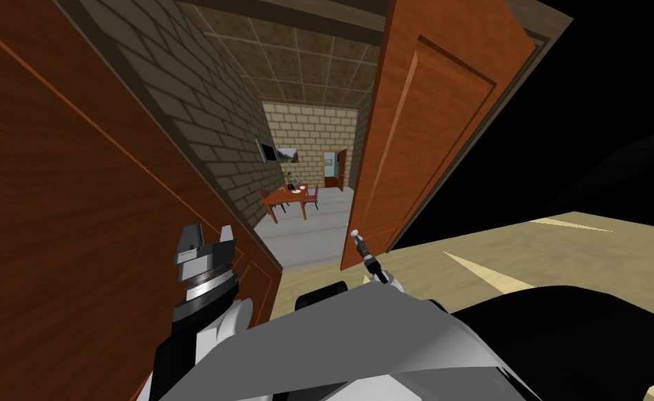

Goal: Pull the door open

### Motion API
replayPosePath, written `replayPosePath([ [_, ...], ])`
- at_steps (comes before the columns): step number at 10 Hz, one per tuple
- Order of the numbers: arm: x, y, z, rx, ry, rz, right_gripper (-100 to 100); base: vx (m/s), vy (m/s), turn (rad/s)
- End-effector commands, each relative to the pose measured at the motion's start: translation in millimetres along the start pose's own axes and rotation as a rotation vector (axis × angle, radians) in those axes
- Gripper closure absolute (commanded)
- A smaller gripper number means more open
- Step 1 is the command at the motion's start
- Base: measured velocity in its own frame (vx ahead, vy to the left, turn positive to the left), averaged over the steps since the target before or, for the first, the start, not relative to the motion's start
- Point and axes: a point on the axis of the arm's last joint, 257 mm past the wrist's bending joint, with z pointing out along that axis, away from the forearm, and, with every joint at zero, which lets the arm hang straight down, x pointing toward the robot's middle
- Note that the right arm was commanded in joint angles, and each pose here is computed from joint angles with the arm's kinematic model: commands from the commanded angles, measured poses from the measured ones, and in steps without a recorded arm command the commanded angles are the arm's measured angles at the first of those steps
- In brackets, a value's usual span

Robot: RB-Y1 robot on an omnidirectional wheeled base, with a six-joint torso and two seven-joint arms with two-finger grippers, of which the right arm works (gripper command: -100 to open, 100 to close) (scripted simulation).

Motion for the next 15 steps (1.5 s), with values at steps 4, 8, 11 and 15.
replayPosePath([
  [4, 11.4, -0.2, 7.2, 0.001, 0.013, 0.141, 100, -0.045, -0.011, 0.024],
  [8, 13.9, -0.4, 11.5, 0.002, 0.009, 0.228, -100, -0.042, -0.008, 0.020],
  [11, 14.8, 0.0, 16.2, 0.001, 0.000, 0.324, -100, -0.051, -0.021, 0.024],
  [15, 16.1, 0.6, 22.6, -0.002, -0.013, 0.451, -100, -0.056, -0.028, 0.025],
])
